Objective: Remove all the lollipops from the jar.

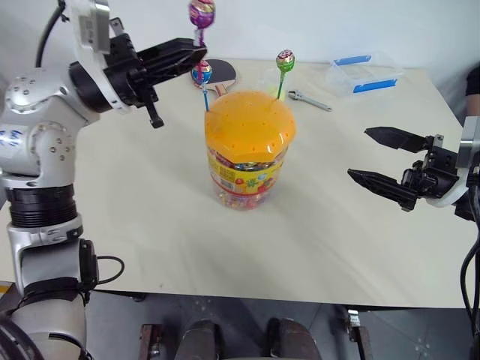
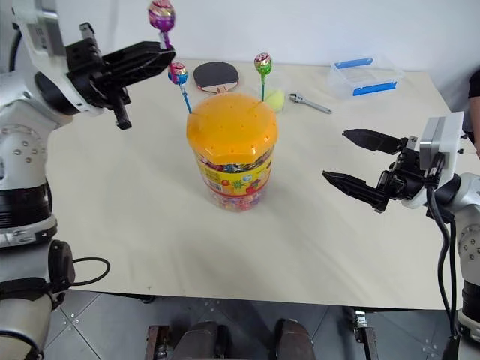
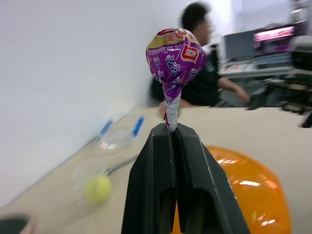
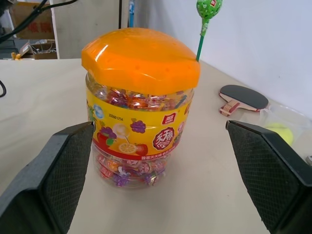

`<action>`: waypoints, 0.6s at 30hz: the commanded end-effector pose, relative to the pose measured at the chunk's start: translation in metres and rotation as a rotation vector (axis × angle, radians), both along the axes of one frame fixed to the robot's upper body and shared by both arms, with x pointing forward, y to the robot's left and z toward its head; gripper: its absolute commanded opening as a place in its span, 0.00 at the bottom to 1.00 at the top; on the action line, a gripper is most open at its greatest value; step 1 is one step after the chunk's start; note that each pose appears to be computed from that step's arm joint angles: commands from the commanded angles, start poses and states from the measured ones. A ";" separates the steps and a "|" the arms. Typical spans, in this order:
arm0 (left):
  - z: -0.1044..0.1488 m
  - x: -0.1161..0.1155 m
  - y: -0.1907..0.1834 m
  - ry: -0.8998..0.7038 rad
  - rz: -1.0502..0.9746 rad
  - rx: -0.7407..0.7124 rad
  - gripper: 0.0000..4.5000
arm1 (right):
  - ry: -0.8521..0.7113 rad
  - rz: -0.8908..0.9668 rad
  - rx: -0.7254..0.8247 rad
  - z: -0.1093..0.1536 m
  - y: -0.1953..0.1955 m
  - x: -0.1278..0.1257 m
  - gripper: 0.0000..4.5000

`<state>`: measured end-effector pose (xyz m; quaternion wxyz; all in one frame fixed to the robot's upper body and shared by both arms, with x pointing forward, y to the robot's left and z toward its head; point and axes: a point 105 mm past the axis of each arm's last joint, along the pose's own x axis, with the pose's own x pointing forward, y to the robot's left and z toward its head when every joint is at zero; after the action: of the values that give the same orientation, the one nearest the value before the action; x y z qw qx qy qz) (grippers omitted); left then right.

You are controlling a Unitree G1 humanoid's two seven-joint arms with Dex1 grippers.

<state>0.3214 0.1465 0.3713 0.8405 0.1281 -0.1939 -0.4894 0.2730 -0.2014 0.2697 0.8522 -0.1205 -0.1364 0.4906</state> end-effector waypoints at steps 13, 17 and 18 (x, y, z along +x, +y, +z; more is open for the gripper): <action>-0.102 -0.006 0.126 0.682 0.779 0.119 0.00 | 0.001 0.144 -0.053 0.005 0.008 -0.006 1.00; -0.148 -0.013 0.153 0.855 0.927 0.176 0.00 | 0.027 0.199 -0.071 0.002 0.012 -0.015 1.00; -0.158 -0.015 0.159 0.895 0.966 0.194 0.00 | 0.036 0.206 -0.072 0.001 0.013 -0.017 1.00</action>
<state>0.3098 0.2897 0.2096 0.9479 0.0434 0.2905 -0.1233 0.2662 -0.1913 0.2623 0.8067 -0.1177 -0.1039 0.5698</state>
